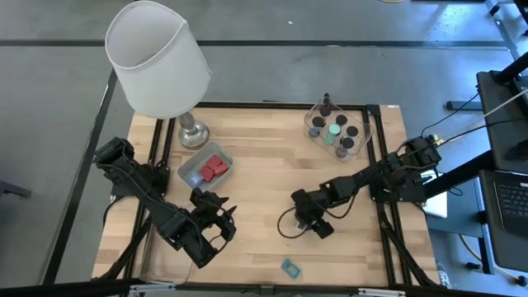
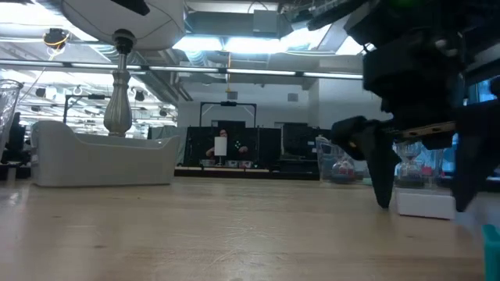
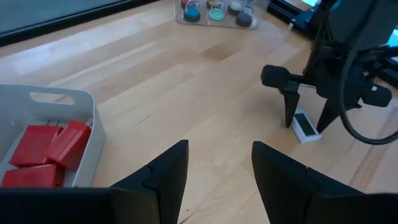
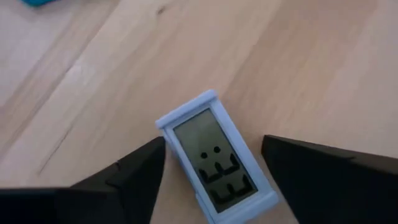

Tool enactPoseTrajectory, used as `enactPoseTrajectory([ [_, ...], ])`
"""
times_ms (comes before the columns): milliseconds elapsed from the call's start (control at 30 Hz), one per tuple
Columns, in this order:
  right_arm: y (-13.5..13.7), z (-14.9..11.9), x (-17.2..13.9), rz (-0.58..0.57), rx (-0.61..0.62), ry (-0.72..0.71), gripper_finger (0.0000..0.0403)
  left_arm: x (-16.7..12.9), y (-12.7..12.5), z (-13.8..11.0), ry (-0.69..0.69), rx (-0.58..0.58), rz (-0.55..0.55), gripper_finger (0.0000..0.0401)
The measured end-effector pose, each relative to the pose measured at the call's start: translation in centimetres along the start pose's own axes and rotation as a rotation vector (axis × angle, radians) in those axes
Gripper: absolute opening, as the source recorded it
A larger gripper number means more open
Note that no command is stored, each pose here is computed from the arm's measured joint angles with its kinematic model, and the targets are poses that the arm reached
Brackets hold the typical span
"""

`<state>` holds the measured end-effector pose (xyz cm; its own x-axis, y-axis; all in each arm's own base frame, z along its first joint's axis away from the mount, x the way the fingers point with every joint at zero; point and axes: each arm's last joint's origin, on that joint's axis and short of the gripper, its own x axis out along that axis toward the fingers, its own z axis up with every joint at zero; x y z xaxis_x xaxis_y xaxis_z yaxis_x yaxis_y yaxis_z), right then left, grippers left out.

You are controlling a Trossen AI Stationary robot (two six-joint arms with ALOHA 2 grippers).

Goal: Pick & Place Office items
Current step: Put the white digital timer into the bottom transparent bin

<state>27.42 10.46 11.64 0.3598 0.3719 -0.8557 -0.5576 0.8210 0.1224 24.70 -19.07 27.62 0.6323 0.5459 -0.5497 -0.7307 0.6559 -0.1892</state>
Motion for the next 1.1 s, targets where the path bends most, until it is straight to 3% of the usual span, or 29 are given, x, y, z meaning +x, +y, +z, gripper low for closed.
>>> enactPoseTrajectory([
  [300, -0.3, 0.0, 0.0, -0.104, 0.156, 0.003, 0.0134, 0.0, 0.0, 0.0, 0.000, 0.045, 0.000, 0.0173],
  [567, -0.9, 1.2, -1.4, -0.329, 0.231, 0.014, 0.0137, 1.2, -0.3, 0.7, -0.031, -0.023, 0.007, 0.0184],
  [800, -1.4, 6.1, -5.5, -0.637, 0.117, -0.086, 0.0150, 3.8, -0.8, 2.2, 0.093, -0.126, 0.004, 0.0210],
  [1100, -1.6, 11.0, -8.9, -0.745, 0.063, -0.283, 0.0143, 6.4, -1.2, 4.5, 0.039, -0.083, -0.013, 0.0221],
])
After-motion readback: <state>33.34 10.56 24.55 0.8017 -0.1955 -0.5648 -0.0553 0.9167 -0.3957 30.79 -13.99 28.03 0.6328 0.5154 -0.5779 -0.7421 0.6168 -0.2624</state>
